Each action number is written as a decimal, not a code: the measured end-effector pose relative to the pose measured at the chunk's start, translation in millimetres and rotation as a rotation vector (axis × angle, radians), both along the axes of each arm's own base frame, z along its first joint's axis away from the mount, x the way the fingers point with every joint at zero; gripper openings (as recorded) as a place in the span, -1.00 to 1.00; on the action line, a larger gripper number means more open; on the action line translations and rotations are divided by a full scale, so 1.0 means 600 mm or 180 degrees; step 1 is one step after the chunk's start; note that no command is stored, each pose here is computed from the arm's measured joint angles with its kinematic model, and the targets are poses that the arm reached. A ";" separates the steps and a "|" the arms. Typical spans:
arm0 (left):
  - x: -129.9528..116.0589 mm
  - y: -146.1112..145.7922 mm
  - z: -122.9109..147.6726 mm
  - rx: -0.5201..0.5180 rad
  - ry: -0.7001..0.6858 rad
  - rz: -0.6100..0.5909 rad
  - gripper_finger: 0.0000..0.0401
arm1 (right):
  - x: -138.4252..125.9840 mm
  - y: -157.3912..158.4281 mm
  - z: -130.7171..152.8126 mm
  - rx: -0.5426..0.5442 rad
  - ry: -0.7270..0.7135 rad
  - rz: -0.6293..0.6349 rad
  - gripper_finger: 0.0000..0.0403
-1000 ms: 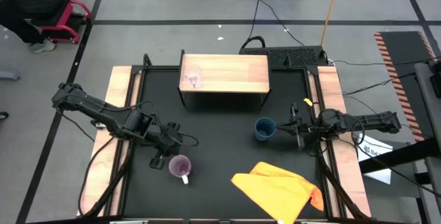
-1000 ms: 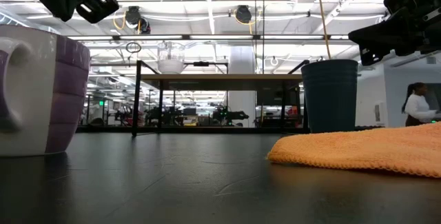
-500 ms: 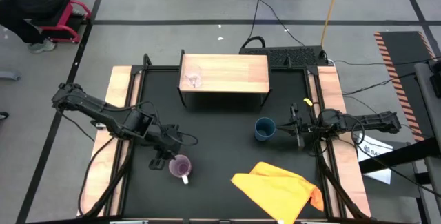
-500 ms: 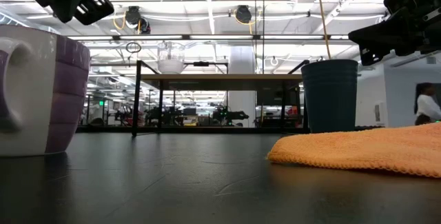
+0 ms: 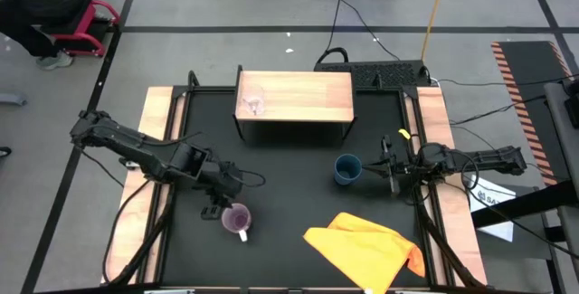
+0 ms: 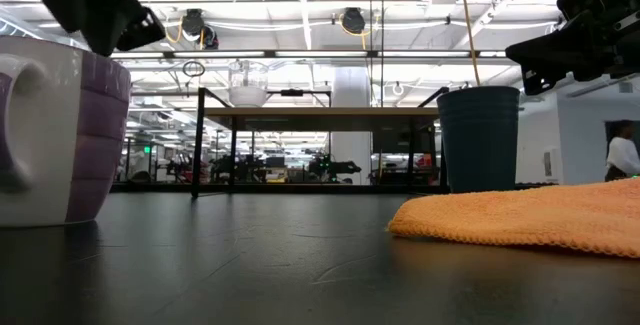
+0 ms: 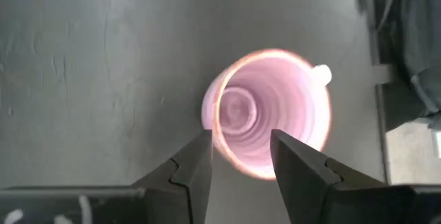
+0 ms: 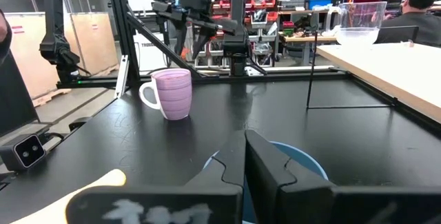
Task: Stack small to large cups/mugs on shelf
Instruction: Put the violet patterned mug on the shelf
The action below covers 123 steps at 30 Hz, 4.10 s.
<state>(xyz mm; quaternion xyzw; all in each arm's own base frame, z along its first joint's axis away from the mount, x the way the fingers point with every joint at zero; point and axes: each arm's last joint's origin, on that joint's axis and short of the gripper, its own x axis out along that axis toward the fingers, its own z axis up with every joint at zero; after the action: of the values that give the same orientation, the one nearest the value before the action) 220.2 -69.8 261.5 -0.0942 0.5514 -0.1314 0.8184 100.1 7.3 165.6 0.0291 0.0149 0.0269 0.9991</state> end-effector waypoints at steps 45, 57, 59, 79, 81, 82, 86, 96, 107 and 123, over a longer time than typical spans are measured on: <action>0.034 -0.004 -0.042 -0.0006 0.0286 0.0026 -0.25 | 0.000 0.000 -0.001 -0.0037 0.0011 0.0002 -1.00; 0.033 -0.013 -0.041 0.0012 0.0245 -0.0095 -0.25 | 0.000 0.000 -0.001 -0.0036 0.0011 0.0002 -1.00; 0.033 -0.016 -0.044 0.0020 0.0262 -0.0121 -0.25 | 0.000 0.000 -0.001 -0.0036 0.0011 0.0001 -1.00; 0.041 -0.019 -0.063 0.0287 0.0347 -0.0210 -0.50 | 0.000 0.000 -0.001 -0.0002 0.0012 0.0001 -1.00; 0.041 -0.020 -0.063 0.0297 0.0336 -0.0243 -0.64 | 0.000 0.000 -0.001 -0.0002 0.0012 0.0000 -1.00; 0.041 -0.020 -0.063 0.0308 0.0328 -0.0261 -0.72 | 0.000 0.000 -0.001 -0.0001 0.0012 0.0001 -1.00; 0.039 -0.019 -0.065 0.0338 0.0344 -0.0308 -0.94 | 0.000 0.000 -0.001 -0.0001 0.0012 0.0001 -1.00; 0.042 -0.034 -0.062 0.0459 0.0093 -0.0643 -0.95 | 0.000 0.000 -0.001 -0.0001 0.0013 0.0001 -1.00; 0.040 -0.033 -0.047 0.0481 -0.0073 -0.0770 -0.95 | 0.000 0.000 0.000 -0.0001 0.0011 0.0002 -1.00; 0.045 0.010 0.053 0.0838 -0.0348 -0.0735 -0.96 | 0.000 0.000 -0.001 -0.0002 0.0012 0.0000 -1.00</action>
<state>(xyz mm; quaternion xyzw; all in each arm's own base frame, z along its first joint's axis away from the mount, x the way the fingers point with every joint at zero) 247.3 -63.6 293.2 0.0849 0.5256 -0.1561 0.8320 100.3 7.3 165.2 0.0288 0.0168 0.0269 0.9991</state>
